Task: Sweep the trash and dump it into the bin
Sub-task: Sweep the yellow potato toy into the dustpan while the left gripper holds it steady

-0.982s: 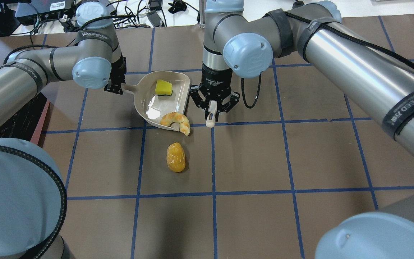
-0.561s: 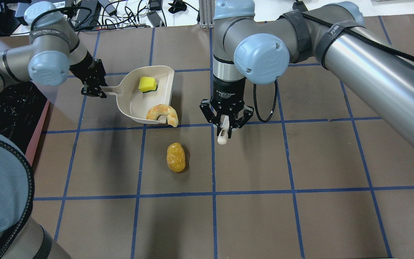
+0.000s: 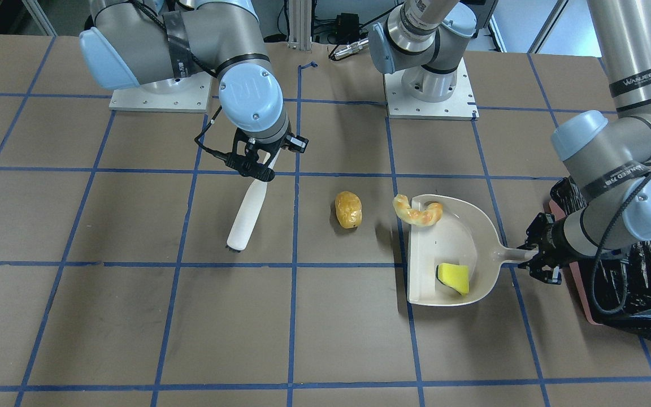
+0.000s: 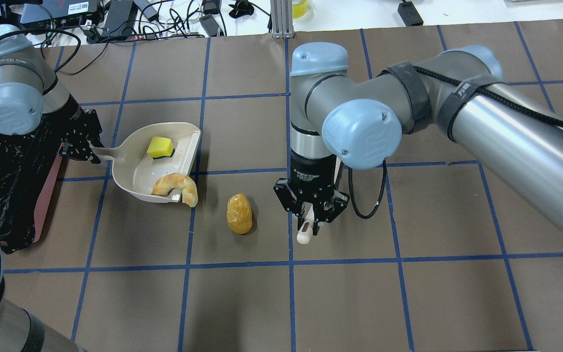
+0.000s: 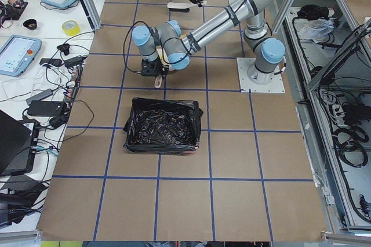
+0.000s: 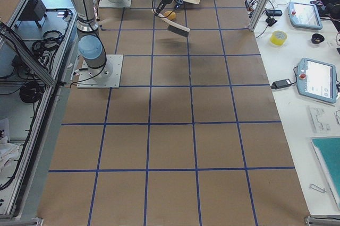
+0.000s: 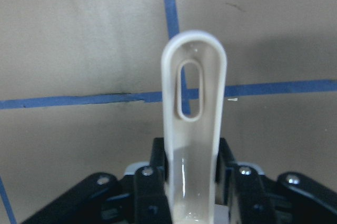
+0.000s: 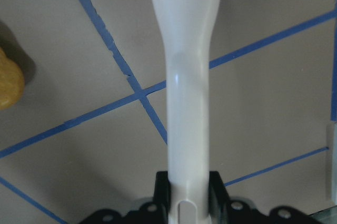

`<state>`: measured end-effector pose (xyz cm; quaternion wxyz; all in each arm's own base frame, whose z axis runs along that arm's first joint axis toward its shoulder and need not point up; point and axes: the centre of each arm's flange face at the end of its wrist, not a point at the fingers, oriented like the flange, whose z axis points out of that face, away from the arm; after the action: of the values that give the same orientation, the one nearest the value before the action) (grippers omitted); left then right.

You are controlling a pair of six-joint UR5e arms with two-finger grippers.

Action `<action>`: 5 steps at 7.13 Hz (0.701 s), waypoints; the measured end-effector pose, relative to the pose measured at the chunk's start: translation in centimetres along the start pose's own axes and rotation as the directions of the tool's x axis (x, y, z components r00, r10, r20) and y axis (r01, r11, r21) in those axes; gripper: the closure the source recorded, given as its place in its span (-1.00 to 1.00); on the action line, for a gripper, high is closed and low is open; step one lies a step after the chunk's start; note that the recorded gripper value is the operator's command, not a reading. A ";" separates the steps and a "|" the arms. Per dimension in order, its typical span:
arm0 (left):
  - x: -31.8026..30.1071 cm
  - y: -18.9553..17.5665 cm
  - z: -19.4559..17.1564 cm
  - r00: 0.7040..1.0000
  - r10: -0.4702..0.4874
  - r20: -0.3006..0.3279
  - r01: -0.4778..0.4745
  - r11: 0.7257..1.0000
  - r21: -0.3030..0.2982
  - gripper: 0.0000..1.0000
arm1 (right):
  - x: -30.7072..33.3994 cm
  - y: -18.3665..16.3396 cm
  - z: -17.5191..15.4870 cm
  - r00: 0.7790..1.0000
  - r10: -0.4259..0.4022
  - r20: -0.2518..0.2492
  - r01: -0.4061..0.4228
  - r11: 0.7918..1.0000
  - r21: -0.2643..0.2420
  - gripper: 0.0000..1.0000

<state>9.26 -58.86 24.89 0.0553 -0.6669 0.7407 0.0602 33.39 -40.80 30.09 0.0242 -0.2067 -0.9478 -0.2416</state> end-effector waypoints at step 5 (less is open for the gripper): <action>-5.3 3.9 -1.2 0.992 -0.121 -0.046 0.125 0.987 0.097 1.00 | -4.4 10.0 6.5 0.997 0.058 0.048 -0.060 0.998 0.036 1.00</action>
<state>5.90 -53.42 26.99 0.0774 -0.7088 0.7012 0.0061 41.78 -31.42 28.18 0.0130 -0.2396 -0.9459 -0.2183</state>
